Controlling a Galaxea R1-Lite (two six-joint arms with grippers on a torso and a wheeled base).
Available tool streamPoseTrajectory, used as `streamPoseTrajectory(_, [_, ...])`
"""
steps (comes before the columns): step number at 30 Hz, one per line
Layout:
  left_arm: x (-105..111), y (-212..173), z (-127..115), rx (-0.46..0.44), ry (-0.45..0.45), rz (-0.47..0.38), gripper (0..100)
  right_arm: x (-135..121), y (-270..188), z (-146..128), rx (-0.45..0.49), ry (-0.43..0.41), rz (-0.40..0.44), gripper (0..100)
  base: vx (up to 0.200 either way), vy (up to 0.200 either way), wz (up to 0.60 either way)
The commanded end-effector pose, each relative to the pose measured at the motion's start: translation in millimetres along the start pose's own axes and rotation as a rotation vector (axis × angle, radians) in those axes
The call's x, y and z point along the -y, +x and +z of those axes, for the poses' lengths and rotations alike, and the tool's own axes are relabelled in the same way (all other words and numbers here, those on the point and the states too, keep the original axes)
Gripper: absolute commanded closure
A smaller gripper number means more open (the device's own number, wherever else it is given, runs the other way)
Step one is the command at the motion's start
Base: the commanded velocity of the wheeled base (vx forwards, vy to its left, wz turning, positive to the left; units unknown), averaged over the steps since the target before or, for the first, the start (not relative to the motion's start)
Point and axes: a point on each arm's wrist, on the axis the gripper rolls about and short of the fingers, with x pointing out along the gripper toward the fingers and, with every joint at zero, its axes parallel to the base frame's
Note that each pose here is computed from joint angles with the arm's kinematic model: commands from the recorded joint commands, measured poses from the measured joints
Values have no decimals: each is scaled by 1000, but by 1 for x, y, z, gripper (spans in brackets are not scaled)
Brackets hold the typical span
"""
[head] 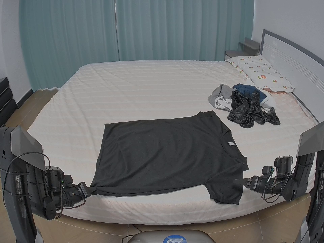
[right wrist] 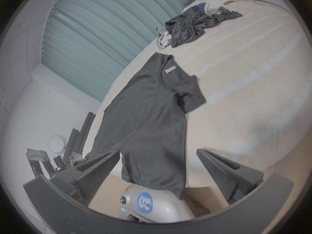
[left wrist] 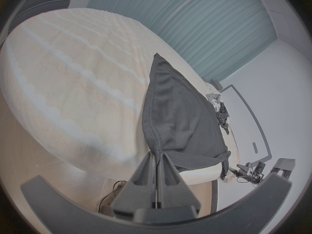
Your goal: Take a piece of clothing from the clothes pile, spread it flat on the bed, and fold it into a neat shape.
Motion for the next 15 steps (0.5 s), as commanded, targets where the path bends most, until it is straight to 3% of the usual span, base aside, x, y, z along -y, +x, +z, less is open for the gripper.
streamPoseTrajectory(1, [1,0,2,17,7,-9,100,4,6,0,-4,1,2,0,0,0,0])
streamPoseTrajectory(6, [1,0,2,18,10,-10,100,4,10,1,8,-11,14,0,0,0,0])
streamPoseTrajectory(7, [1,0,2,17,9,-9,100,1,17,1,10,-21,25,100,0,0,0])
streamPoseTrajectory(15, [2,-1,3,20,16,-9,100,2,15,-2,5,-13,12,100,0,0,0])
